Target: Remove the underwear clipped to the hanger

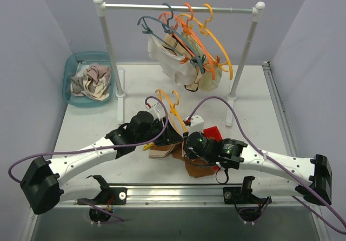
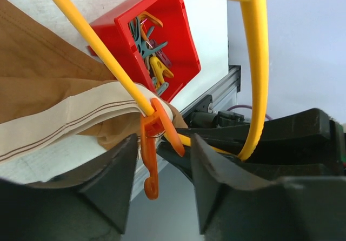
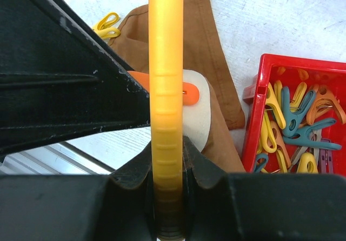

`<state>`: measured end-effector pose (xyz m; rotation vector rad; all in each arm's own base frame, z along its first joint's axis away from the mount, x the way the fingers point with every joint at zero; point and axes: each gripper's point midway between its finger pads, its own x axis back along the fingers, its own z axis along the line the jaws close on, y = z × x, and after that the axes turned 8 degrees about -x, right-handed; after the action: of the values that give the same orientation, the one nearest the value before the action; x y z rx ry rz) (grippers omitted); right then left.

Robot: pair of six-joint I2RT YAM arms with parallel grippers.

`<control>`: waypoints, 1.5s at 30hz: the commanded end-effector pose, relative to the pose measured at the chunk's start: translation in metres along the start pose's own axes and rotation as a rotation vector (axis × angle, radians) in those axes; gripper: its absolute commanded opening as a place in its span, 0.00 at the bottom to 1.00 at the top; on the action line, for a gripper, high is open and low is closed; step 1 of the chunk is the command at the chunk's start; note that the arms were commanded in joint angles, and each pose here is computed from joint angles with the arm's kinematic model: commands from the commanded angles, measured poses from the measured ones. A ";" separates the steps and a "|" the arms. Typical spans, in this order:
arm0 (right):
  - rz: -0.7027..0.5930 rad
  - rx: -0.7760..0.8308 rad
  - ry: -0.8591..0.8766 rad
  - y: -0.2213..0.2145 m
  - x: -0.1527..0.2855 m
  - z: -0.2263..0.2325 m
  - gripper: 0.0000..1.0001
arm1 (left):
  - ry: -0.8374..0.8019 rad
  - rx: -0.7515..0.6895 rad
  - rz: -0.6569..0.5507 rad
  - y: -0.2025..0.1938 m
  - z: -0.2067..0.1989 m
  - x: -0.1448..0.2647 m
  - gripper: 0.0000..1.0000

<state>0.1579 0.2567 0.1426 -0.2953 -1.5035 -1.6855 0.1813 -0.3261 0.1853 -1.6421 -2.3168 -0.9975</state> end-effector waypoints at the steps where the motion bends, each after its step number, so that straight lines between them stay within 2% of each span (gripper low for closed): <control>1: -0.078 -0.018 0.006 0.024 0.007 0.008 0.00 | -0.055 -0.035 0.000 0.004 -0.018 0.002 0.50; 2: -0.078 -0.017 0.006 0.024 0.007 0.008 0.00 | -0.053 -0.035 -0.003 0.005 -0.017 0.002 0.47; 3: -0.077 -0.014 0.005 0.024 0.007 0.008 0.00 | -0.055 -0.035 -0.006 0.005 -0.018 0.002 0.37; 6: -0.078 -0.013 0.004 0.024 0.007 0.007 0.00 | -0.057 -0.039 -0.008 0.006 -0.019 0.002 0.22; 7: -0.080 -0.014 0.001 0.024 0.007 0.006 0.00 | -0.056 -0.038 -0.005 0.006 -0.019 0.002 0.13; 10: -0.082 -0.012 -0.003 0.024 0.007 0.005 0.00 | -0.058 -0.042 -0.009 0.007 -0.020 0.004 0.03; 15: -0.082 -0.011 -0.011 0.024 0.006 0.004 0.00 | -0.061 -0.053 -0.028 0.010 -0.022 0.012 0.03; 21: -0.070 -0.006 -0.016 0.020 0.004 0.001 0.00 | 0.043 -0.108 -0.160 0.037 -0.014 0.050 0.03; 24: -0.062 -0.006 -0.019 0.018 0.003 0.000 0.00 | 0.086 -0.126 -0.190 0.041 -0.005 0.067 0.03; 26: -0.062 -0.010 -0.012 0.019 0.004 0.000 0.00 | 0.165 -0.128 -0.174 0.034 0.016 0.071 0.03; 27: -0.062 -0.007 -0.008 0.019 0.005 0.001 0.00 | 0.209 -0.137 -0.187 0.034 0.027 0.073 0.04; 28: -0.069 -0.013 0.001 0.021 0.009 0.001 0.00 | 0.241 -0.138 -0.174 0.029 0.037 0.076 0.18; 30: -0.067 -0.011 0.003 0.019 0.013 -0.003 0.00 | 0.287 -0.140 -0.170 0.020 0.057 0.077 0.30; 31: -0.075 -0.019 0.019 0.021 0.018 -0.003 0.00 | 0.306 -0.138 -0.172 0.019 0.064 0.078 0.40; 37: -0.046 0.000 0.072 0.015 0.032 -0.003 0.00 | 0.529 -0.160 -0.258 0.029 0.114 0.092 0.61; 45: 0.007 0.018 0.098 0.000 0.048 -0.014 0.00 | 0.537 -0.180 -0.302 0.046 0.108 0.091 0.97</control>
<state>0.1392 0.2351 0.1743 -0.1946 -1.4262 -1.7006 0.2014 -0.1859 0.1443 -0.9863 -2.1230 -1.4843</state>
